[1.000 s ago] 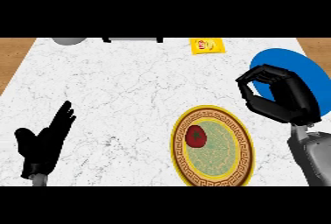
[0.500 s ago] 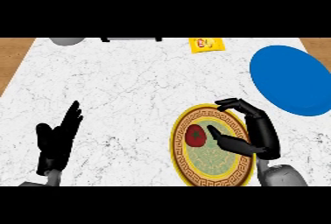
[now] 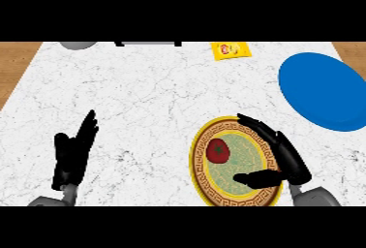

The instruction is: Pick the tomato from the plate and place it in the plate

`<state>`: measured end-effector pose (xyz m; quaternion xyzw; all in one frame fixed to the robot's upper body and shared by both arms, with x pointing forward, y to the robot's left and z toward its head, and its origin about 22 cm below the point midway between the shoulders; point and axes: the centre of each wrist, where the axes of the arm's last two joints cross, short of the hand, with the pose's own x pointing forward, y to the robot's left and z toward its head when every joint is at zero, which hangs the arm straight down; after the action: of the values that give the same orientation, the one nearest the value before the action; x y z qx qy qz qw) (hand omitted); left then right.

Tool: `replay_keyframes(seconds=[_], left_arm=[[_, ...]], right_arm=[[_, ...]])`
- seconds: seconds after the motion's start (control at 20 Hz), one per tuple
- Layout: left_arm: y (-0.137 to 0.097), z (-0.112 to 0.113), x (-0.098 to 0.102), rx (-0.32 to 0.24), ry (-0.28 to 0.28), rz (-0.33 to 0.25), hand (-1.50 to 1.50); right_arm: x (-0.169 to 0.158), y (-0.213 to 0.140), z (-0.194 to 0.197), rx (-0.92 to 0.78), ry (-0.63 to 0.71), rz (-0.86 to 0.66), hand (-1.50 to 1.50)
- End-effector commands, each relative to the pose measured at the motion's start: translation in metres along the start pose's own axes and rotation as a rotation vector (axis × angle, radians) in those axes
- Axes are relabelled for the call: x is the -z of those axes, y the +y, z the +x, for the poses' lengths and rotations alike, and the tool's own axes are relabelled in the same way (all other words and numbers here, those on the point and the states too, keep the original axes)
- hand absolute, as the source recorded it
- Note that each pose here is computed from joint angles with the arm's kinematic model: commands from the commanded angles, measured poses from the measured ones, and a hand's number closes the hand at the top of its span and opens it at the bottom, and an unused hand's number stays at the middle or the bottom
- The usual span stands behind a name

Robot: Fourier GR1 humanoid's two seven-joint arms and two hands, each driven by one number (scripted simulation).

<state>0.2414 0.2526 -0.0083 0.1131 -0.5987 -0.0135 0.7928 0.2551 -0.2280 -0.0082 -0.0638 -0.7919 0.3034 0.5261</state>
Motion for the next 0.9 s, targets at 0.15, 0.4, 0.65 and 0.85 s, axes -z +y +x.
replay_keyframes(seconds=[0.15, 0.4, 0.65, 0.85], left_arm=[[-0.001, 0.005, 0.006, -0.007, 0.003, 0.001, 0.0], [-0.001, 0.003, 0.004, 0.008, 0.008, -0.009, 0.0], [0.002, -0.01, -0.006, -0.003, 0.004, 0.008, 0.0], [0.005, 0.012, 0.005, -0.001, -0.006, -0.008, 0.0]], right_arm=[[0.032, -0.019, 0.024, -0.298, 0.114, 0.157, -1.5], [0.046, -0.024, 0.052, -0.379, 0.25, 0.374, -1.5], [0.051, 0.003, 0.057, -0.366, 0.322, 0.49, -1.5], [0.066, 0.024, 0.054, -0.385, 0.357, 0.505, -1.5]])
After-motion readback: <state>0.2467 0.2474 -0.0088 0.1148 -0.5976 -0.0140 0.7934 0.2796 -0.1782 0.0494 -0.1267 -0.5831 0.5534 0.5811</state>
